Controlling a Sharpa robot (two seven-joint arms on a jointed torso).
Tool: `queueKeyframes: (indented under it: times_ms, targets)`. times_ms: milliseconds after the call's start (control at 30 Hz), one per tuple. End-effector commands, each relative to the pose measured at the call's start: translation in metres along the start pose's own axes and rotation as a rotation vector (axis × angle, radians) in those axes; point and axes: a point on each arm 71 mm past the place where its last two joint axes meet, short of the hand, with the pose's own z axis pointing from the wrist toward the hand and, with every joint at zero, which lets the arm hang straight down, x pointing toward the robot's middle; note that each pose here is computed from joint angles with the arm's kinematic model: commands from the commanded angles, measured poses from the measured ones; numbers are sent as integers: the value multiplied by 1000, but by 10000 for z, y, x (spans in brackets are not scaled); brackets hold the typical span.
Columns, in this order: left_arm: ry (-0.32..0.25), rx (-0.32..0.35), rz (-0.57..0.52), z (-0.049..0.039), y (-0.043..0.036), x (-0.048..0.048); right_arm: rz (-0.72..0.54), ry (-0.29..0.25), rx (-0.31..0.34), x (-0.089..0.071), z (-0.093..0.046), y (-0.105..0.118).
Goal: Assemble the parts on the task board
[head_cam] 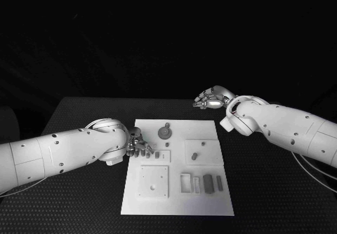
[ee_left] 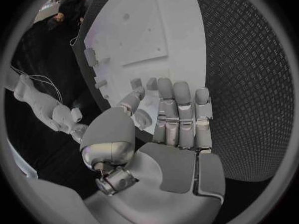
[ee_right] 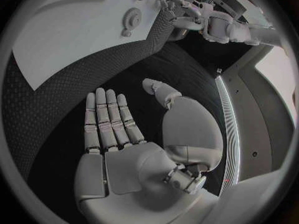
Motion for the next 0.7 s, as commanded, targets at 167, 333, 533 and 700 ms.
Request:
queueKeyframes:
  times_ms: [167, 333, 533, 700]
  targets:
    - [-60, -10, -178, 24, 118, -87, 0, 9, -5, 6, -7, -3]
    - [-111, 44, -326, 26, 124, -221, 0, 10, -3, 6, -9, -11]
    - [-237, 245, -383, -4, -17, -328, 0, 10, -3, 2, -12, -15]
    - [-411, 429, -135, -79, -231, -381, -1, 10, -2, -2, -13, -21]
